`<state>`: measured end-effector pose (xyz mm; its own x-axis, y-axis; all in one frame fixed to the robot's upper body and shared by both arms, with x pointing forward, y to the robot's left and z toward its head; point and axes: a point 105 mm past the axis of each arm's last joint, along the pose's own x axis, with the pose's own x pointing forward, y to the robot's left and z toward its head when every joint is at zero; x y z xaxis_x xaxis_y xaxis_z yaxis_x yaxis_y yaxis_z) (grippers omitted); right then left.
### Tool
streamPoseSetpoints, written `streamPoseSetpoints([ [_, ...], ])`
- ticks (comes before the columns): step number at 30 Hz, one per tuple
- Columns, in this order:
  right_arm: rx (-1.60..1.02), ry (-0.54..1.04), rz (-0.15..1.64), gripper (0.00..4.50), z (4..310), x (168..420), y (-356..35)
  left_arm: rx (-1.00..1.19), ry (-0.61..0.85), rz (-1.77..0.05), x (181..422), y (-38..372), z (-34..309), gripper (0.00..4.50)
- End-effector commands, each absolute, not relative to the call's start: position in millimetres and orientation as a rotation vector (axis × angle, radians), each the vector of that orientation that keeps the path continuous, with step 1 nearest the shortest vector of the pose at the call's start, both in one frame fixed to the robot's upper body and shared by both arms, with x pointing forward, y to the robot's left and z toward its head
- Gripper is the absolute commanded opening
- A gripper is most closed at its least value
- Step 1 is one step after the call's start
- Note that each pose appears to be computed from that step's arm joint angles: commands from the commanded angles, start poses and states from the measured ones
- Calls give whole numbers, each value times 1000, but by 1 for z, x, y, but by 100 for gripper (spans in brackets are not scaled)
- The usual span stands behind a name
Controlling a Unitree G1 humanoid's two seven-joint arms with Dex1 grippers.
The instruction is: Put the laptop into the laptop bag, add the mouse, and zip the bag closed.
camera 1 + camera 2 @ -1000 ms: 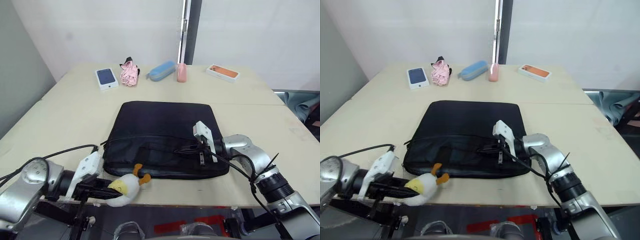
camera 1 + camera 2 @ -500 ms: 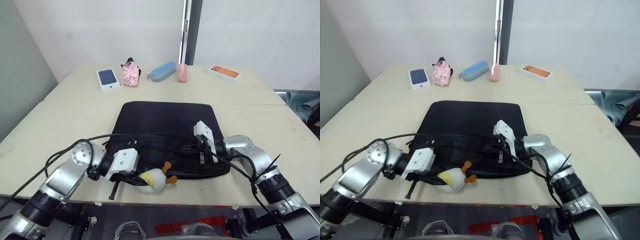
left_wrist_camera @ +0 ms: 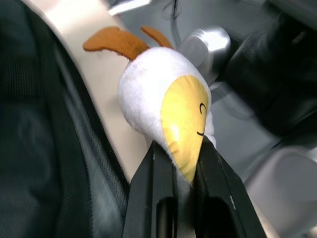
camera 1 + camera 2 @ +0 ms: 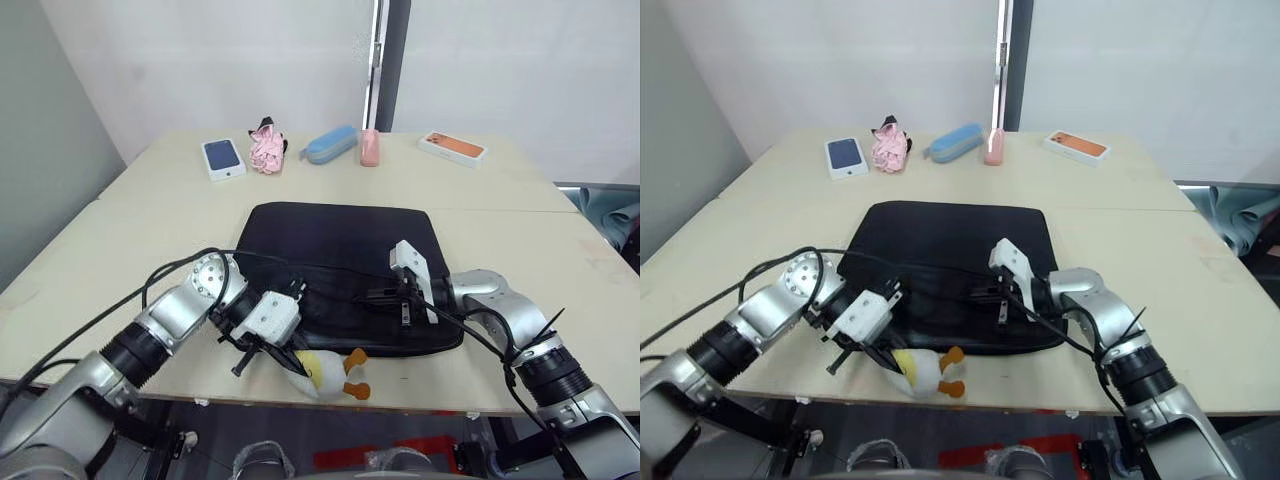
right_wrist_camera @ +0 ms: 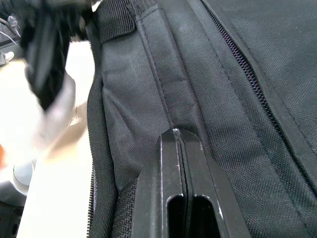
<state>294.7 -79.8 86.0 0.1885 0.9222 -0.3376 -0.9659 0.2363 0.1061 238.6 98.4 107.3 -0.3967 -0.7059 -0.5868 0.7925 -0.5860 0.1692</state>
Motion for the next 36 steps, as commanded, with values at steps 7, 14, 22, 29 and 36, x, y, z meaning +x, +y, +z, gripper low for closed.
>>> streamPoseSetpoints([
  [7,-135,496,1272,0,59,289,-91,648,52,-2096,251,87,147,2],
  [14,-135,487,1269,0,62,291,-90,364,-142,-2129,235,41,170,2],
  [22,-137,492,1271,0,62,289,-92,132,-32,-2073,236,8,158,2],
  [29,-139,493,1271,0,63,289,-92,182,25,-2056,247,-25,134,2],
  [36,-133,499,1266,0,62,286,-93,332,34,-2098,248,-45,115,2],
])
